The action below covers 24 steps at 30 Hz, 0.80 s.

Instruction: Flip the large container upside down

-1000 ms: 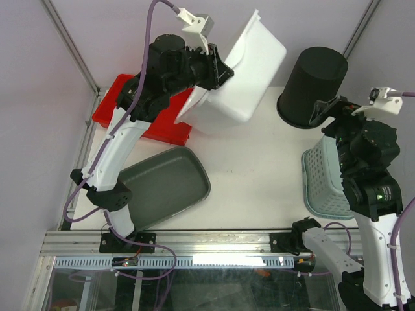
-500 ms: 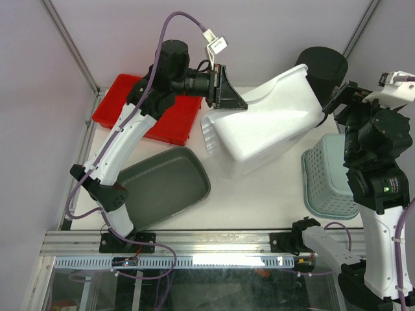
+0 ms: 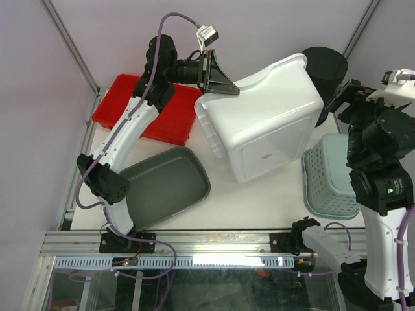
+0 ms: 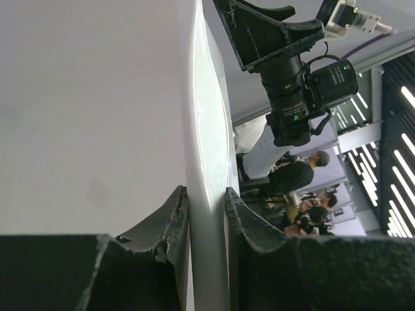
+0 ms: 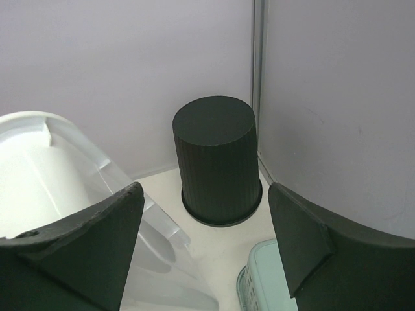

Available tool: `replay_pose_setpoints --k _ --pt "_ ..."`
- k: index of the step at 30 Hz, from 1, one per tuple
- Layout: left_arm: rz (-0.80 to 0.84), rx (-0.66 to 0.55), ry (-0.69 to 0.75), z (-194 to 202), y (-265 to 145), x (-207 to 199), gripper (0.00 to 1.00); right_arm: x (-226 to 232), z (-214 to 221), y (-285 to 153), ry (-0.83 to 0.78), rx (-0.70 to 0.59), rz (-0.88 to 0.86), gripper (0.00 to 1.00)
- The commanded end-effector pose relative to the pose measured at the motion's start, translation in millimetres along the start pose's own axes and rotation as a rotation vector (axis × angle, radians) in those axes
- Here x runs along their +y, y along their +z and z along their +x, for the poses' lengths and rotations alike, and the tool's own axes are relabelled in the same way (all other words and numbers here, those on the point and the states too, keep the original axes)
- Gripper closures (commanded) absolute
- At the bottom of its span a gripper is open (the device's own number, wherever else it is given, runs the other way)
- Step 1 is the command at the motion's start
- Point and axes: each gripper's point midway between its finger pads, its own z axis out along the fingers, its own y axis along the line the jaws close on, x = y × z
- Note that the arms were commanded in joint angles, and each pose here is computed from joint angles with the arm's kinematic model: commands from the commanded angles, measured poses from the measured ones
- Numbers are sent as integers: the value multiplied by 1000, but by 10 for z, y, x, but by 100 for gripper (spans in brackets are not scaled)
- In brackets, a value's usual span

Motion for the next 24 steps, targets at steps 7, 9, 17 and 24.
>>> replay_pose_setpoints --k 7,9,17,24 --pt "49 -36 -102 -130 -81 -87 100 -2 -29 51 -13 -23 11 19" --pt "54 -25 -119 -141 -69 -35 100 8 -13 60 -11 -18 9 19" --pt "64 -8 -169 -150 -32 205 100 241 137 97 -19 36 -105 19" --pt "55 23 -179 -105 -11 409 100 1045 374 -30 -54 178 -552 19"
